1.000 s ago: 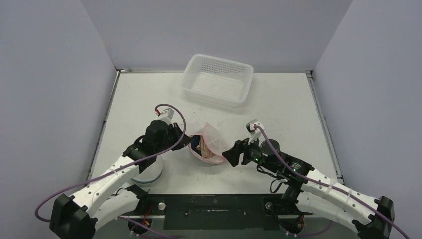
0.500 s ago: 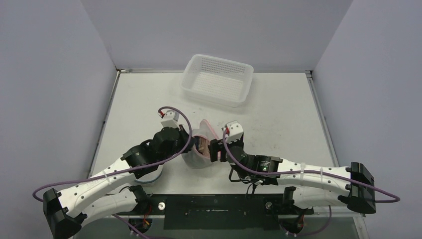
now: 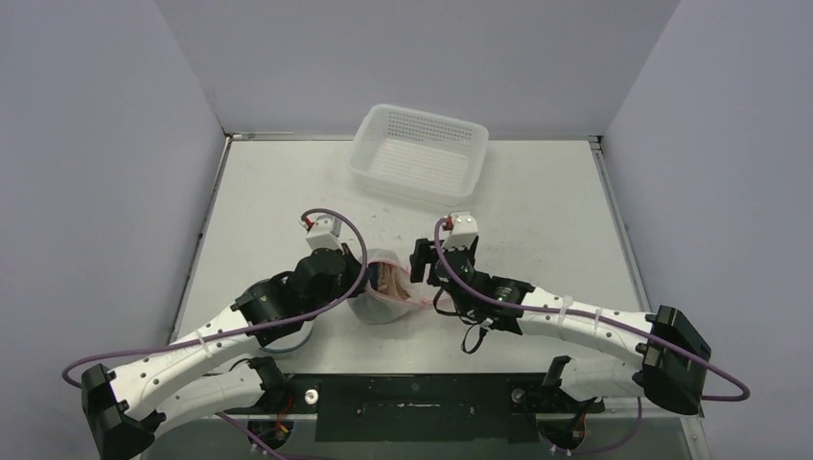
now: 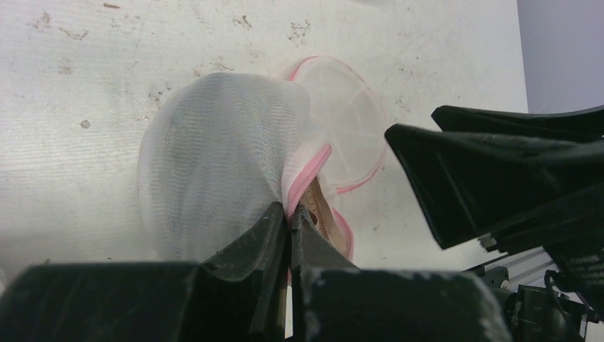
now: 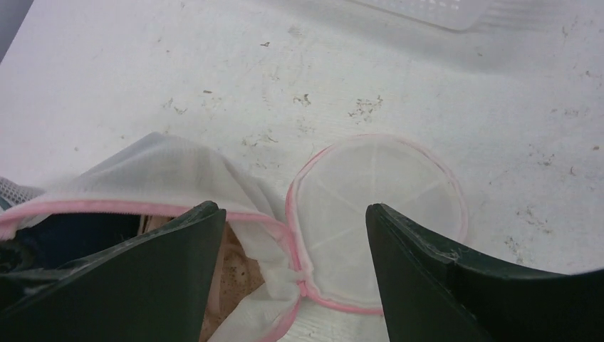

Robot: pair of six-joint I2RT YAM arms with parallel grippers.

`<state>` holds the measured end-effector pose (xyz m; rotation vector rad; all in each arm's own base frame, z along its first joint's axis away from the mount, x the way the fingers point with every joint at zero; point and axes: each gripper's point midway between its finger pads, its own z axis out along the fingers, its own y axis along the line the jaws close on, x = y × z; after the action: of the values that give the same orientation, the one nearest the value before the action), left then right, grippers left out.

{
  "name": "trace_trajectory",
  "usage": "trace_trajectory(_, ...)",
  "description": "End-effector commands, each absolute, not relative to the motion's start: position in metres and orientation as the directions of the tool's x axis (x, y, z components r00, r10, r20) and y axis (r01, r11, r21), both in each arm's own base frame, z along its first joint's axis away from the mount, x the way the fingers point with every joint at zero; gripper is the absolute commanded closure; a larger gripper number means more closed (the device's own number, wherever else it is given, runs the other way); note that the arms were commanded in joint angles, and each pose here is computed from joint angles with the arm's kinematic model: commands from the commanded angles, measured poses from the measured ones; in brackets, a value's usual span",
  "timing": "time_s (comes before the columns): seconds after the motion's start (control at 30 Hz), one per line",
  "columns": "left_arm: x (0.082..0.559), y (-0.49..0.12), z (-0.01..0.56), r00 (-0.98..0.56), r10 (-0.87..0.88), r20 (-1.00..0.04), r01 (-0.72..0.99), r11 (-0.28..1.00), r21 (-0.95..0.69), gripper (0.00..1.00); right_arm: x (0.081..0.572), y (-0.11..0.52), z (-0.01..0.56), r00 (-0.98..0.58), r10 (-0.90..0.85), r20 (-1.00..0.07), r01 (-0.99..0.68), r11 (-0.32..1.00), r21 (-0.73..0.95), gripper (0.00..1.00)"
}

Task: Unzip the laundry bag and remove the bra
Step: Open the laundry bag at the center of the board.

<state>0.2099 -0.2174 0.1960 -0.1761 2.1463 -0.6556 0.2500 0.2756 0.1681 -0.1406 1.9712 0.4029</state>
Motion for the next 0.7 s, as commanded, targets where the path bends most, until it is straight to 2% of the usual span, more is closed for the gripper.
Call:
trace_trajectory(0.0,0.208,-0.202,0.199,-0.584,-0.381,-0.717,0.073,0.855,-0.513,1.00,0.261,0.261,0.171,-0.475,0.225,-0.850,-0.195,0.916,0.352,0.25)
trace_trajectory(0.33,0.198,-0.186,0.166,-0.598,-0.411,-0.688,0.011,0.854,-0.519,1.00,0.236,0.194,0.095,-0.594,0.421,-0.686,0.023,0.861,0.508,0.13)
trace_trajectory(0.47,0.196,-0.186,0.161,-0.604,-0.421,-0.677,0.008,0.846,-0.533,1.00,0.228,0.190,0.072,-0.634,0.482,-0.605,0.080,0.819,0.568,0.12)
trace_trajectory(0.67,0.193,-0.186,0.159,-0.611,-0.422,-0.670,0.016,0.840,-0.543,1.00,0.240,0.199,0.064,-0.615,0.603,-0.507,0.135,0.715,0.686,0.12)
